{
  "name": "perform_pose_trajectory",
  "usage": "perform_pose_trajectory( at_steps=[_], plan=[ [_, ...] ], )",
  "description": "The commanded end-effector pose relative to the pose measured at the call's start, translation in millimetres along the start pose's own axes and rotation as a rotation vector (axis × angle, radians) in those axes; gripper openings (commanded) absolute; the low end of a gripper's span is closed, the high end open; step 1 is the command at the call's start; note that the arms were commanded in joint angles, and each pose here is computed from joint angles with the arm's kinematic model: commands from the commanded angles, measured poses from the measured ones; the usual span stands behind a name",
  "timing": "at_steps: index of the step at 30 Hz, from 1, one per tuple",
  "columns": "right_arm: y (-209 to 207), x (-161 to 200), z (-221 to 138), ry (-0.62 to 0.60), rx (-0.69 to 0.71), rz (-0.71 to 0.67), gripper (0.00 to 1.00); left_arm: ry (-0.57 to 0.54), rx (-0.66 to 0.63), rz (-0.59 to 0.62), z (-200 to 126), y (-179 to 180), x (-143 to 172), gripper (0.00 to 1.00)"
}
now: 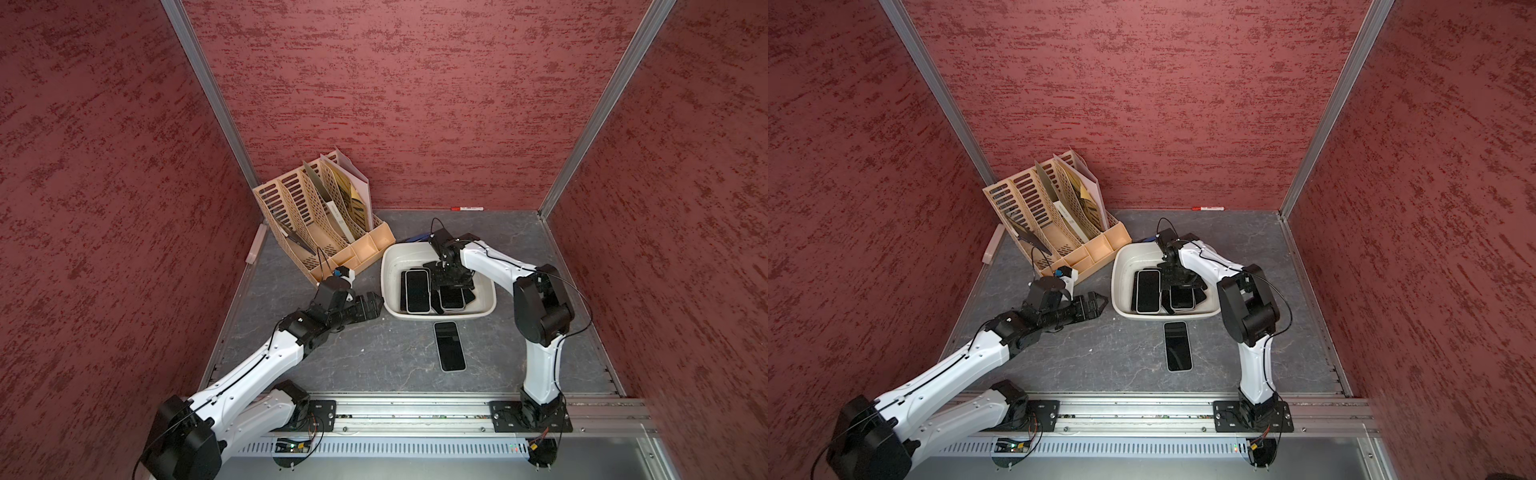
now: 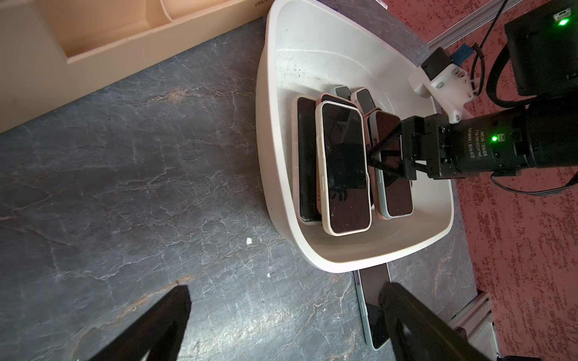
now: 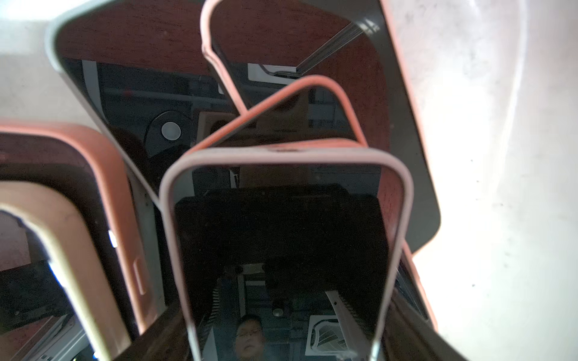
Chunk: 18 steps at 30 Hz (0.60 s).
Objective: Take the phone out of the storage box
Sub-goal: Pick up the phone from the storage box.
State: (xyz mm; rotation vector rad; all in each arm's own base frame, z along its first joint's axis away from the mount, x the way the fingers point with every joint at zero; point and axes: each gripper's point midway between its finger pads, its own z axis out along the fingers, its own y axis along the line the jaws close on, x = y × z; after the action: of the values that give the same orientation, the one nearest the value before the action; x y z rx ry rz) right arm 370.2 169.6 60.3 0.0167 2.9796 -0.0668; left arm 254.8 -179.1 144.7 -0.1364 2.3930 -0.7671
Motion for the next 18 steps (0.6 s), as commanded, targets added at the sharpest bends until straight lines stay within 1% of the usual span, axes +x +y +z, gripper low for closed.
perform_pose_trajectory(
  at_steps=[1, 6, 11, 15, 18],
  plan=[
    [-6.9, -20.6, -45.6, -0.123, -0.016, 0.019, 0.77, -0.006, 0.018, 0.008, 0.3, -2.5, -1.8, 1.0],
    [-12.0, -28.4, -74.2, -0.16, -0.066, 0.04, 0.76, -0.005, 0.031, -0.004, 3.1, -4.1, -1.1, 1.0],
    [-8.7, -31.6, -92.6, -0.168, -0.177, 0.059, 0.74, -0.006, 0.048, -0.007, 2.6, -8.1, -2.3, 1.0],
    [1.6, -22.5, -105.8, -0.145, -0.264, 0.045, 0.72, -0.008, 0.063, -0.002, 0.8, -11.4, -2.9, 1.0],
    [3.8, -5.6, -116.8, -0.124, -0.311, 0.052, 0.71, -0.017, 0.071, 0.002, -1.9, -13.0, -4.5, 1.0]
  ],
)
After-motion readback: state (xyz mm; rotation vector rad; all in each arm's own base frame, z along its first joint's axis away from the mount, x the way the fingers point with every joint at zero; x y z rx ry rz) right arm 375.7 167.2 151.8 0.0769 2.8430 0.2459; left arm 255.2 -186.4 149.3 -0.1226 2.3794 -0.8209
